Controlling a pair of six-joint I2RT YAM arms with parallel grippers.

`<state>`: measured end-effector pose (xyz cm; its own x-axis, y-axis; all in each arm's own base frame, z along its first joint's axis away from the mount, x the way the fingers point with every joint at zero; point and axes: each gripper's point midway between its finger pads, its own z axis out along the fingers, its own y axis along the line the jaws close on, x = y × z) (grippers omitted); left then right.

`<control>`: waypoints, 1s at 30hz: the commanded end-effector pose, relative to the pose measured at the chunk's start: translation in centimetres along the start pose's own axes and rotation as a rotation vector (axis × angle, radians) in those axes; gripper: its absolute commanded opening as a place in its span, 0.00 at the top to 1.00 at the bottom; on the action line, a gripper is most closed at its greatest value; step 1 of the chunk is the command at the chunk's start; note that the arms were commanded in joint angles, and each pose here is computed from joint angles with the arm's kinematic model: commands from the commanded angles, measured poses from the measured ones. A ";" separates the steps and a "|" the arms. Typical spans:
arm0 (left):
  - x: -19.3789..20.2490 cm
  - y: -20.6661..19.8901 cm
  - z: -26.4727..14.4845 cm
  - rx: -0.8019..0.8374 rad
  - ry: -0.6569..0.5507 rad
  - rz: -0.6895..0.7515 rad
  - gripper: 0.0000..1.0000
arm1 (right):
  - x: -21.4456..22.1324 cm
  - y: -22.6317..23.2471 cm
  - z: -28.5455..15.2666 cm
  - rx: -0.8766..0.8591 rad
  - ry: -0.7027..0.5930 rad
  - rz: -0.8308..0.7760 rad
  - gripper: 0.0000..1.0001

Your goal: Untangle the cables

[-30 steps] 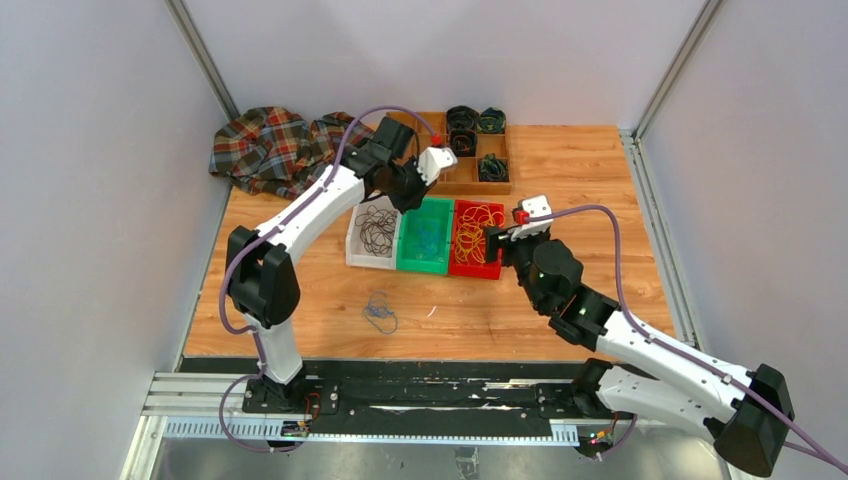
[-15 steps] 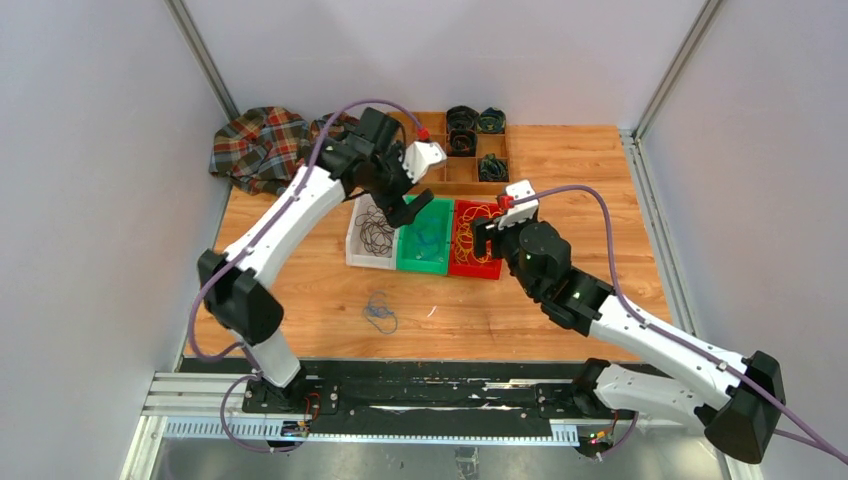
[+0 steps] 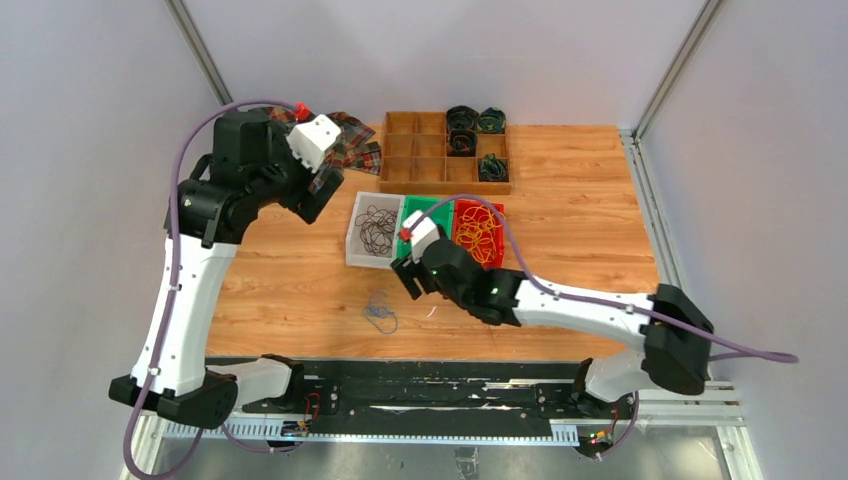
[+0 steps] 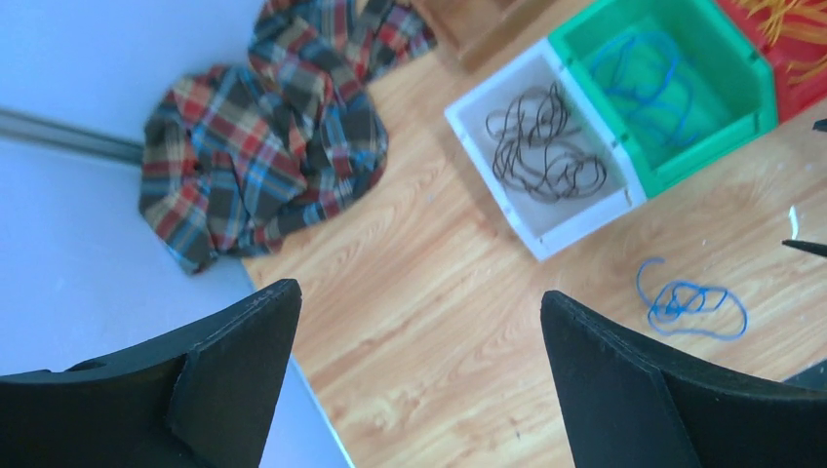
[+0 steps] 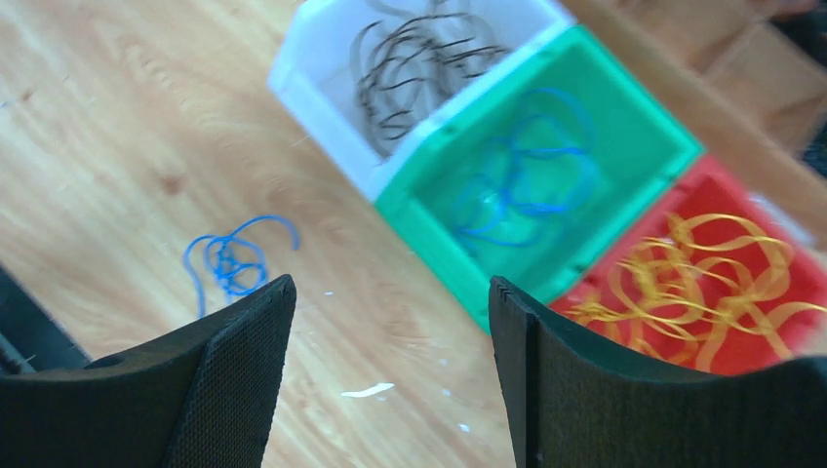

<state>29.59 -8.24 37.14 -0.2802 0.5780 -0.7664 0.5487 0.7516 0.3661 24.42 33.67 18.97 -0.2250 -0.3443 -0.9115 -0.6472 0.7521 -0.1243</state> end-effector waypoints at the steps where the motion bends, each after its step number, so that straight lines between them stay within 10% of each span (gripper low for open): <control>1: 4.7 -0.5 0.8 0.042 0.149 -0.019 0.02 | 2.3 6.2 2.0 -0.172 0.085 0.050 0.28; 13: 11.6 -1.1 3.8 0.126 0.316 -0.140 0.02 | 10.0 13.4 7.7 -0.351 0.282 0.022 0.31; 23: 13.1 -1.0 4.5 0.113 0.342 -0.138 0.02 | 8.9 12.2 7.8 -0.304 0.288 0.014 0.99; 30: 12.3 -0.5 4.8 0.076 0.312 -0.183 0.02 | -0.2 3.5 4.3 -0.149 0.115 0.050 0.99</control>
<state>28.50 -3.10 23.09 -0.6275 0.5523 -0.5489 0.5673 0.8071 0.1635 21.14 42.16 9.54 -0.4001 -0.4786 -0.7816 -0.8028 0.5944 0.0470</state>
